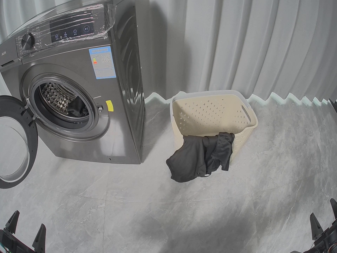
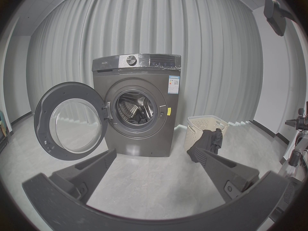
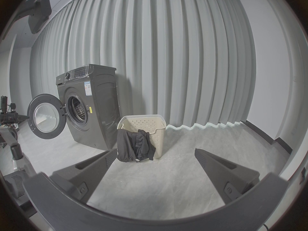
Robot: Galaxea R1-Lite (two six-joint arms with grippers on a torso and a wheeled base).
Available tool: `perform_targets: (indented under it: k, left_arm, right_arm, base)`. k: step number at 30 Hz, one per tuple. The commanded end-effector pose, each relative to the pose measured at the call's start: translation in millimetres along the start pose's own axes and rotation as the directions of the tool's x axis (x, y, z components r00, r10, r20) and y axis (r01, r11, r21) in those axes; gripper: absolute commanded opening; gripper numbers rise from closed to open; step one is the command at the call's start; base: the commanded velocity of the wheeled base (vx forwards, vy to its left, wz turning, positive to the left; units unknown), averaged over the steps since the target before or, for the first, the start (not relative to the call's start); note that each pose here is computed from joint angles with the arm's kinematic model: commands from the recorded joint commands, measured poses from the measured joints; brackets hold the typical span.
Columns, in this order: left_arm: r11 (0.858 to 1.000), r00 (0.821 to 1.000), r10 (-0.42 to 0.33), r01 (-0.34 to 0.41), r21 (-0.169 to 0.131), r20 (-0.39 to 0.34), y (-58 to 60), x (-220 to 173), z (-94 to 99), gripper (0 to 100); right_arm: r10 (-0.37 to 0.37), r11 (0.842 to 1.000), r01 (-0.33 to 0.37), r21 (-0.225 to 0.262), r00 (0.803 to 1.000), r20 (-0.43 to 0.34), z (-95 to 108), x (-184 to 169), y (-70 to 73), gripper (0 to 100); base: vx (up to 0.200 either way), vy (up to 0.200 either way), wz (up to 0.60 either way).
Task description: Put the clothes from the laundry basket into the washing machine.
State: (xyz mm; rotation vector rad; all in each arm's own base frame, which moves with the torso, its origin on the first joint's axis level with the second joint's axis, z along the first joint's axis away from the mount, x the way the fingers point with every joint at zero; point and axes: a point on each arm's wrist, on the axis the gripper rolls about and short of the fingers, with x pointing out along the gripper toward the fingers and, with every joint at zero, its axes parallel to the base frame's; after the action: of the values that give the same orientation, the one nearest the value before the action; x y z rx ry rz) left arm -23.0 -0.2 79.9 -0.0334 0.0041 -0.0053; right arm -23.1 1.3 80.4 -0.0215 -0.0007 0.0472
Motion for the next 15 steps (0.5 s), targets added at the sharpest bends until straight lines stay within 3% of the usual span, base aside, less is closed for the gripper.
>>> perform_targets:
  k: [1, 10, 15]
  left_arm:
    - [1.0, 1.0, 0.001, -0.001, 0.001, -0.001, 0.1, 0.0, -4.4, 100]
    - [1.0, 1.0, 0.001, -0.001, 0.003, -0.001, 0.1, 0.0, -4.4, 100]
    - [1.0, 1.0, 0.001, -0.001, 0.0, -0.001, 0.1, 0.0, -4.4, 100]
  right_arm:
    - [0.0, 1.0, 0.0, -0.003, 1.0, -0.005, -5.4, 0.2, 0.1, 100]
    - [-0.003, 1.0, 0.003, -0.001, 1.0, -0.002, -5.0, 0.2, 0.1, 100]
    - [-0.023, 1.0, 0.023, 0.0, 1.0, -0.002, -5.1, 0.2, -0.3, 100]
  base:
    - [0.0, 0.0, 0.0]
    - [0.2, 0.0, 0.0]
    - [0.0, 0.0, 0.0]
